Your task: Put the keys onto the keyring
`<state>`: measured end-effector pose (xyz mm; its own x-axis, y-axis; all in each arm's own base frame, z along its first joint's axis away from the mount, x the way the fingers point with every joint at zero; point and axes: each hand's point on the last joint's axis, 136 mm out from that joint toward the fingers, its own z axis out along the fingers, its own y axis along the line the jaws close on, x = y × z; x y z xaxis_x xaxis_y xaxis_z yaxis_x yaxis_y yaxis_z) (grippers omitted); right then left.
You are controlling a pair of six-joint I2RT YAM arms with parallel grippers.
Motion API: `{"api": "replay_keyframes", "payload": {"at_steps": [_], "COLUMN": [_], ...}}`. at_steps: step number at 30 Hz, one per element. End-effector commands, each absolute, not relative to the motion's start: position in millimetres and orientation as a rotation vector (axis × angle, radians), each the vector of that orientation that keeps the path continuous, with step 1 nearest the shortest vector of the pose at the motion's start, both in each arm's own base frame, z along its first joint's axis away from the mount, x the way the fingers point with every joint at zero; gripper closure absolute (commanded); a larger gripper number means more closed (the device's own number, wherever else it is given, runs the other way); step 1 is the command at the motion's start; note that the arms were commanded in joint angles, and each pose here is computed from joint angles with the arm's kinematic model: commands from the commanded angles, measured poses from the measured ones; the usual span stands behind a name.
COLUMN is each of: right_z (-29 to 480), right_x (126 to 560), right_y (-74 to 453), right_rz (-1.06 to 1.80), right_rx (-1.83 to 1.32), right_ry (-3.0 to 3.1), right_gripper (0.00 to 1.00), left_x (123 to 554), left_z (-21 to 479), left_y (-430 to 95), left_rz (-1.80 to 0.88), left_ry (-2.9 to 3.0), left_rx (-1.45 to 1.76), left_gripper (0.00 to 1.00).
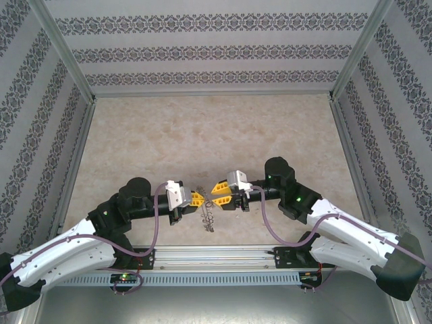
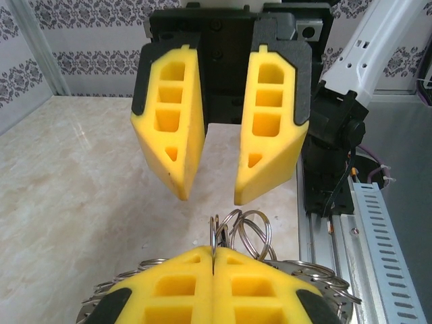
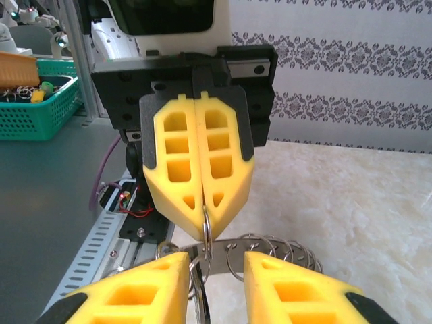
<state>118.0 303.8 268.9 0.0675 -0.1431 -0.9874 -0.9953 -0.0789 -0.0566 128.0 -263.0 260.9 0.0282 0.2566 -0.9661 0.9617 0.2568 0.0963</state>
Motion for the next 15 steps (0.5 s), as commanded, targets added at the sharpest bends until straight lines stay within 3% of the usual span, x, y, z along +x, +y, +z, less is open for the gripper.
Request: {"api": "replay_keyframes", "payload": {"at_steps": [1, 15], "right_z": [285.3, 280.8], "right_x": [108.9, 107.3], "right_y": [308.2, 315.1], "right_rz": [1.195, 1.228], "right_rx": [-1.421, -1.449], "right_ry": [1.156, 1.171], "right_gripper": [0.72, 0.70], "left_x": [126.6, 125.8], "left_z": [284.0, 283.2], "left_y": [-266.5, -267.6], "left_rz": [-0.842, -0.849], "left_ry": [1.358, 1.354], "left_rx": [1.194, 1.199], "left_gripper": [1.00, 1.00]}}
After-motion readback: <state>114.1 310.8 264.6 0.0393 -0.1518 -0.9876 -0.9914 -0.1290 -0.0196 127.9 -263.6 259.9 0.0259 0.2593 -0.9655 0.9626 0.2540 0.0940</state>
